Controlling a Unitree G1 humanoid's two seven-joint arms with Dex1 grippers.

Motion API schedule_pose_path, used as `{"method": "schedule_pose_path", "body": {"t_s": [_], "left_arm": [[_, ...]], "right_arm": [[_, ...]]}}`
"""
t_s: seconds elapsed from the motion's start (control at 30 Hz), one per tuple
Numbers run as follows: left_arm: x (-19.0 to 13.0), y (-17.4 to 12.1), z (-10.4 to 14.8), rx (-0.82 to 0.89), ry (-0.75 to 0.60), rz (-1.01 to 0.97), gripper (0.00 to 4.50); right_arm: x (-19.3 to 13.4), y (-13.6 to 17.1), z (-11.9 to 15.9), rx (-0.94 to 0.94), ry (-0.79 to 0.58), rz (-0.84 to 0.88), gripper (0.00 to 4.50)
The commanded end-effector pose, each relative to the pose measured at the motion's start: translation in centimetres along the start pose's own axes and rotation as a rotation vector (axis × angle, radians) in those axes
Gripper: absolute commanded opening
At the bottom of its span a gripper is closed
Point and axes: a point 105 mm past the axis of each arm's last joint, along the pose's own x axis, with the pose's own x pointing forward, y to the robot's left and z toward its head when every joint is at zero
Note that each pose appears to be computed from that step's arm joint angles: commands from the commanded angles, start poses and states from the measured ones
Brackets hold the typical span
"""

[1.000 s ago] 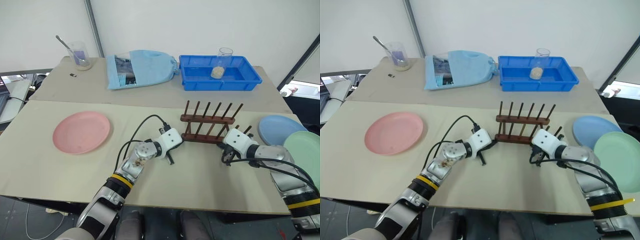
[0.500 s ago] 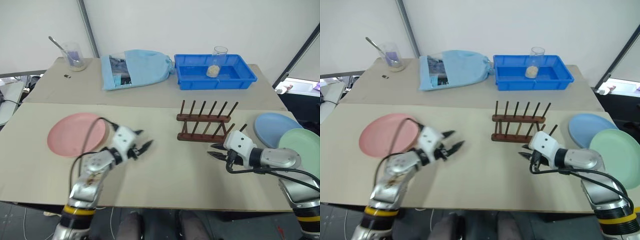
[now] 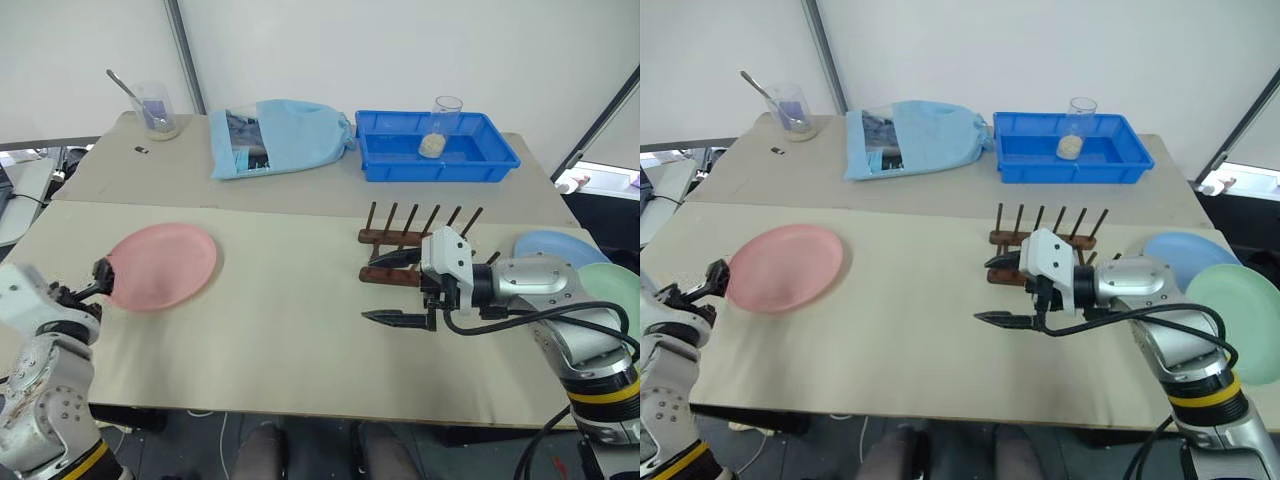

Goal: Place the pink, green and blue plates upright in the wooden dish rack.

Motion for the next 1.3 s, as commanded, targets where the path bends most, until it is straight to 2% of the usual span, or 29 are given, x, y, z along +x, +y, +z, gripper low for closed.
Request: {"method": "schedule_pose_path", "body": {"t_s": [0.03,0.23,0.33,0.47,0.5,0.6,0.8,0.93,1.17,1.3], "left_arm": [[0.6,-0.1,-1.2,-0.084,0.073,0.021,4.50],[2.1,-2.0,-4.0,-0.154,0.219,0.029,4.50],[2.7,-2.5,-4.7,-0.150,0.252,0.036,3.75],[3.0,-2.1,-5.3,-0.222,0.262,0.098,2.02],[3.1,-2.1,-5.4,-0.239,0.259,0.109,1.47],[3.1,-3.4,-5.2,-0.249,0.243,0.082,0.13],[3.0,-12.0,-1.9,-0.241,0.155,-0.188,0.05],[2.2,-16.7,-0.1,-0.203,0.110,-0.306,0.05],[1.2,-19.9,1.2,-0.232,0.095,-0.374,0.05],[0.8,-20.5,1.6,-0.242,0.095,-0.392,0.00]], "right_arm": [[0.3,-0.5,1.2,-0.078,-0.022,0.006,4.45],[0.4,-1.1,2.1,-0.117,-0.023,0.017,4.45],[0.4,-1.3,2.4,-0.131,-0.019,0.012,4.50],[0.4,-1.6,2.8,-0.157,-0.021,-0.021,4.50],[0.5,-1.8,2.9,-0.166,-0.019,-0.034,4.50],[0.9,-1.9,3.4,-0.206,-0.029,-0.052,4.50],[4.4,-2.9,6.2,-0.328,-0.075,-0.093,4.50],[7.7,-3.4,6.2,-0.415,-0.028,-0.120,4.50],[11.1,-4.7,4.5,-0.584,0.078,-0.164,4.50],[12.5,-5.4,3.8,-0.679,0.118,-0.190,3.36]]}}
